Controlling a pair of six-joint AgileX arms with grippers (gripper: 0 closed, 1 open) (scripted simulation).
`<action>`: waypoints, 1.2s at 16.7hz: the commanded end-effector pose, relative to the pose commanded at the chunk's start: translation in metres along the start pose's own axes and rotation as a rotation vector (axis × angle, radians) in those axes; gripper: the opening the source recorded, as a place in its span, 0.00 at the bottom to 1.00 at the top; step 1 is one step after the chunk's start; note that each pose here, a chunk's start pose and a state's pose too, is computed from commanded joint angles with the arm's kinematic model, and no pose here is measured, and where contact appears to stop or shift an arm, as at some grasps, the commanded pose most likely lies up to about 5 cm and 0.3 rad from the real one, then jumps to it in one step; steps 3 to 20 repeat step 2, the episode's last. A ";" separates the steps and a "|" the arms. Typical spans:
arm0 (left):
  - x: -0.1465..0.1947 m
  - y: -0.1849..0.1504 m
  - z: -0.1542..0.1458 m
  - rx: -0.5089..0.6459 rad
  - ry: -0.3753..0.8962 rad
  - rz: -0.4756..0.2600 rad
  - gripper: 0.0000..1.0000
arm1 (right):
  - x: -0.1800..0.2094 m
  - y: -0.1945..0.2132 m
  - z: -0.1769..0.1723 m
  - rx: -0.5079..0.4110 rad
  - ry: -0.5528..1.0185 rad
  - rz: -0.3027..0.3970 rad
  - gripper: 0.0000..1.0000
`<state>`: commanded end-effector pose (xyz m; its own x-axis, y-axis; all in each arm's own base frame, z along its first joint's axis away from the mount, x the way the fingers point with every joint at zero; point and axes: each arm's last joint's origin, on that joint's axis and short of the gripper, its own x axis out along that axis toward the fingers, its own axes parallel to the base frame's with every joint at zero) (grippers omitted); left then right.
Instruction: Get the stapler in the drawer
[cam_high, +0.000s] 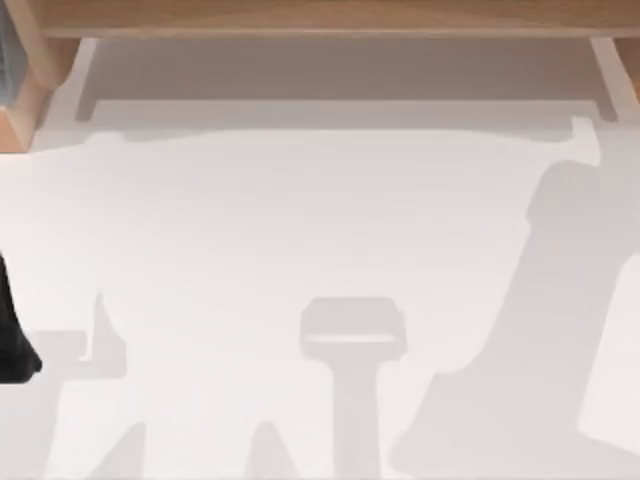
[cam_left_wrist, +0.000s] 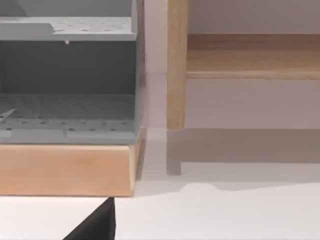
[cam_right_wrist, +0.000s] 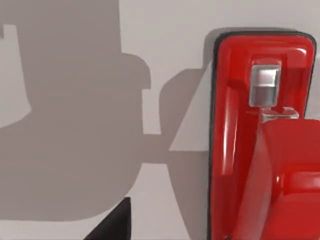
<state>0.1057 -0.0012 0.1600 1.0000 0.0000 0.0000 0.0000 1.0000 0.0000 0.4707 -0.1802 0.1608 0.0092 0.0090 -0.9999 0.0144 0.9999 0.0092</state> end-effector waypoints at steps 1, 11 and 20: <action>0.000 0.000 0.000 0.000 0.000 0.000 1.00 | 0.000 0.000 0.000 0.000 0.000 0.000 1.00; 0.000 0.000 0.000 0.000 0.000 0.000 1.00 | 0.000 0.000 0.000 0.000 0.000 0.000 1.00; 0.000 0.000 0.000 0.000 0.000 0.000 1.00 | 0.000 0.000 0.000 0.000 0.000 0.000 1.00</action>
